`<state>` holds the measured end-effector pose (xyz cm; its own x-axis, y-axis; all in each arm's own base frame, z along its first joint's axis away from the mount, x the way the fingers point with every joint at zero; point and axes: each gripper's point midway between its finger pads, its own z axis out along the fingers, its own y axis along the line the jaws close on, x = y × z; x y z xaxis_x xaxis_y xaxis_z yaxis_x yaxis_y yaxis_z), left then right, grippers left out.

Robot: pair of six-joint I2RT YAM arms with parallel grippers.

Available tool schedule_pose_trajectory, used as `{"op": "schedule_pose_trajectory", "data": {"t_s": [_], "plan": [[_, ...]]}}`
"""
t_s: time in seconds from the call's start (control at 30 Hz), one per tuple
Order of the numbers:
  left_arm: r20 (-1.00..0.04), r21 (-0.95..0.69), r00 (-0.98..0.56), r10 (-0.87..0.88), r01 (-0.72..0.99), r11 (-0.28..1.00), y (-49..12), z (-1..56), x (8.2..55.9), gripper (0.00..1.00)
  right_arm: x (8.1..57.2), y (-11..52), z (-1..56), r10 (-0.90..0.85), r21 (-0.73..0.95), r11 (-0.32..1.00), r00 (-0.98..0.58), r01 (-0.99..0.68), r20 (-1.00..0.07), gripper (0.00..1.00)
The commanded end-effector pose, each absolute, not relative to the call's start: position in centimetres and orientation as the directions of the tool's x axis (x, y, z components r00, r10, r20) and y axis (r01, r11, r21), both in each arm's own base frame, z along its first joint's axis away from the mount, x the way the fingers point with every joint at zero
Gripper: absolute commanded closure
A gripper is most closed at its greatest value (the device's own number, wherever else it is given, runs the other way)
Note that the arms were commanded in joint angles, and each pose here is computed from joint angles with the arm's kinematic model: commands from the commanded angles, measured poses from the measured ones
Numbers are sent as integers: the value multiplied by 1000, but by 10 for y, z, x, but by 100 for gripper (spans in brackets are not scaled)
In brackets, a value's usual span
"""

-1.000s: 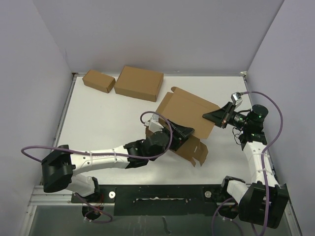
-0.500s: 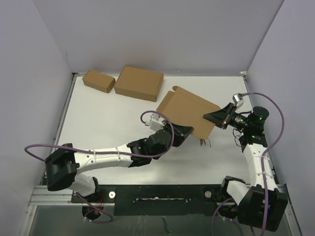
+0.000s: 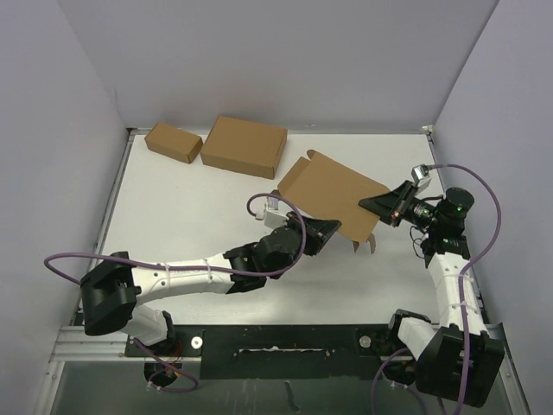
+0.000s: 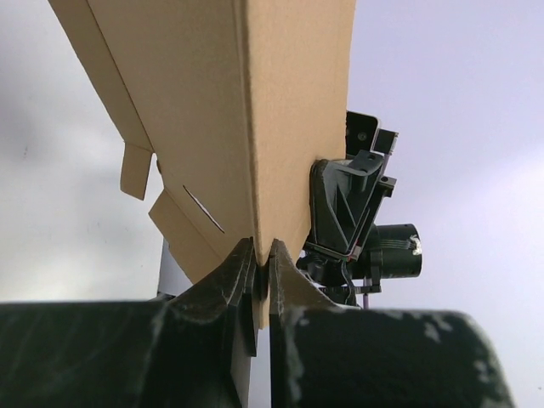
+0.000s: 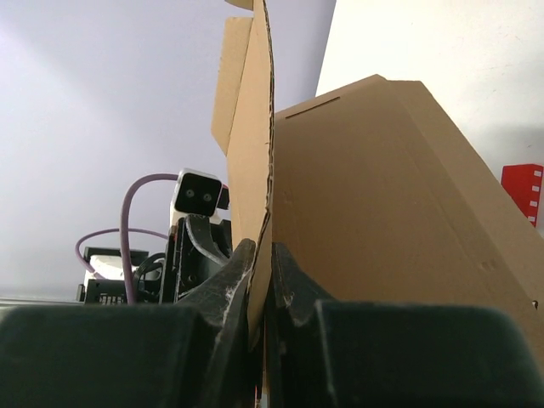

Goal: Fold the paper box

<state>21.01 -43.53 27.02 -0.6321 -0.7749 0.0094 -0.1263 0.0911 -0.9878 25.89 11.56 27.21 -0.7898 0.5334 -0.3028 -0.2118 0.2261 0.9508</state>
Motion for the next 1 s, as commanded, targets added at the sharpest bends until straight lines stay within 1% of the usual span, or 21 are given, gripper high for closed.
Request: {"op": "schedule_pose_trajectory", "data": {"t_s": [0.0,0.1,0.17,0.3,0.4,0.47,0.5,0.6,0.67,0.77,0.83,0.87,0.97], "plan": [[47,-997,-648,-760,-76,4,-447,298,211,94,253,117,283,510,923,241,-770,-300,-383,100],[20,-998,-662,-749,-52,20,-449,298,208,75,254,114,286,514,916,248,-758,-316,-401,100],[-1,-999,-670,-742,-34,32,-448,297,206,65,254,113,290,511,902,262,-744,-342,-431,100],[-69,-997,-673,-737,27,68,-437,291,202,51,254,110,295,493,868,307,-715,-391,-496,100],[-181,-984,-663,-727,120,135,-421,288,197,40,253,108,298,467,826,356,-682,-438,-563,100],[-285,-957,-645,-709,227,178,-411,294,193,33,252,106,300,443,788,392,-653,-474,-614,100],[-341,-937,-631,-697,286,201,-405,297,192,28,251,106,301,426,764,412,-636,-497,-644,100],[-554,-816,-559,-617,510,272,-388,304,183,17,246,104,306,363,678,471,-576,-565,-732,100],[-665,-720,-514,-542,633,282,-379,306,171,12,242,104,308,322,625,495,-541,-603,-777,100],[-773,-605,-447,-450,733,311,-358,300,161,6,235,104,309,264,554,518,-494,-652,-828,100],[-816,-561,-421,-396,743,365,-340,292,161,3,231,105,311,226,511,521,-466,-684,-855,100],[-835,-540,-409,-369,740,402,-329,286,163,2,230,105,311,197,473,528,-440,-706,-876,100],[-866,-500,-392,-311,697,513,-295,270,170,2,225,105,310,150,430,538,-419,-725,-895,100]]}}
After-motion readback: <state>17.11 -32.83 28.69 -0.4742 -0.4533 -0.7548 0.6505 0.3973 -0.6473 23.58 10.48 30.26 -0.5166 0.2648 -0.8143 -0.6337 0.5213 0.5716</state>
